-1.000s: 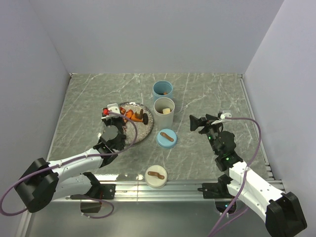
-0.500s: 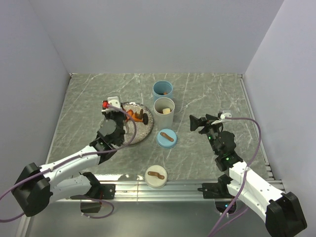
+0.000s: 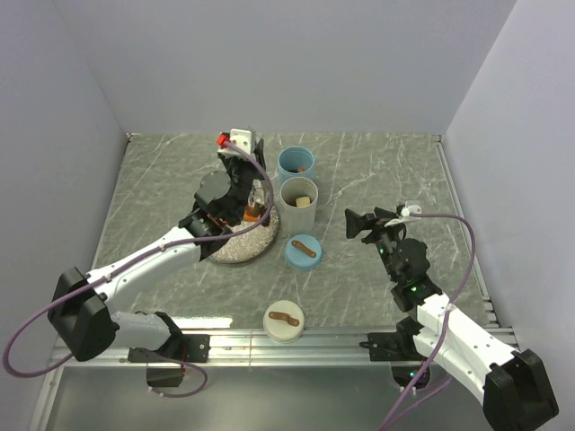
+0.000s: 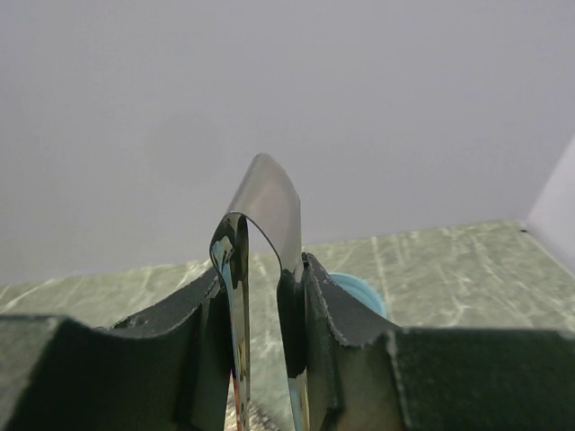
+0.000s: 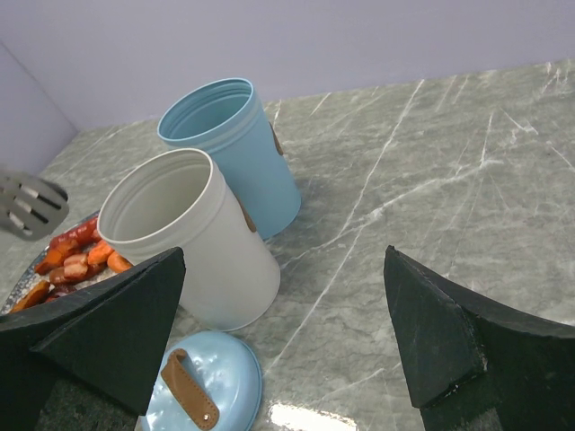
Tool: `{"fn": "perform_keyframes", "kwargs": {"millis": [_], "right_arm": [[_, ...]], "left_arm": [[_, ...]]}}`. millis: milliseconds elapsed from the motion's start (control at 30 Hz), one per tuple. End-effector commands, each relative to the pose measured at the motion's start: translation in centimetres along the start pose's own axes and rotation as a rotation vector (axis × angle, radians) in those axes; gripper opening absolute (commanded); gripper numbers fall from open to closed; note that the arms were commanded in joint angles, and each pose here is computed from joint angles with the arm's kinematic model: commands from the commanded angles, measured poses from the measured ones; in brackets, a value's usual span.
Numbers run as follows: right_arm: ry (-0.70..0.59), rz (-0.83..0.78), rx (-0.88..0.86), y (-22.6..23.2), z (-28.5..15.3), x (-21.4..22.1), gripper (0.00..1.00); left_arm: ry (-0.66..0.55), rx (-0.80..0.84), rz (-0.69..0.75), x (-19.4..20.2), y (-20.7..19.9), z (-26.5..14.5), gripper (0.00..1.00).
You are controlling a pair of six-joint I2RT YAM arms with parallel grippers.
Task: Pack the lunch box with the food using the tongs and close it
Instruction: Place the food into the lunch box
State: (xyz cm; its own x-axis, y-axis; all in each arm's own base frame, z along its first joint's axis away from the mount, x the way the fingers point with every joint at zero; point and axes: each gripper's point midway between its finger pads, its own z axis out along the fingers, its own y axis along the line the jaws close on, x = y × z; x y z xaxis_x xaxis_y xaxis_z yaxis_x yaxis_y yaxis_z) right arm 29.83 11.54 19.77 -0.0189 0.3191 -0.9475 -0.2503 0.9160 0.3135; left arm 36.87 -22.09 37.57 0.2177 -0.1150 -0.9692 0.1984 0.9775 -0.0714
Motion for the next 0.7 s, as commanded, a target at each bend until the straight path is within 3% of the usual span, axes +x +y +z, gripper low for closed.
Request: {"fn": "perform_keyframes", "kwargs": {"millis": [0,467,667], "right_arm": [[-0.051,0.004,-0.014,0.5,0.3,-1.8,0.98],[-0.052,0.006,-0.016,0.5,0.3,-1.8,0.98],[-0.053,0.006,-0.019,0.5,0.3,-1.8,0.98]], "left_arm": [[-0.086,0.136,-0.067,-4.4,-3.2,1.2,0.20],[-0.076,0.291,-0.092,-4.4,-9.7,4.4,0.22],[-0.070,0.313,-0.091,-3.8,-11.3,5.4,0.36]]}}
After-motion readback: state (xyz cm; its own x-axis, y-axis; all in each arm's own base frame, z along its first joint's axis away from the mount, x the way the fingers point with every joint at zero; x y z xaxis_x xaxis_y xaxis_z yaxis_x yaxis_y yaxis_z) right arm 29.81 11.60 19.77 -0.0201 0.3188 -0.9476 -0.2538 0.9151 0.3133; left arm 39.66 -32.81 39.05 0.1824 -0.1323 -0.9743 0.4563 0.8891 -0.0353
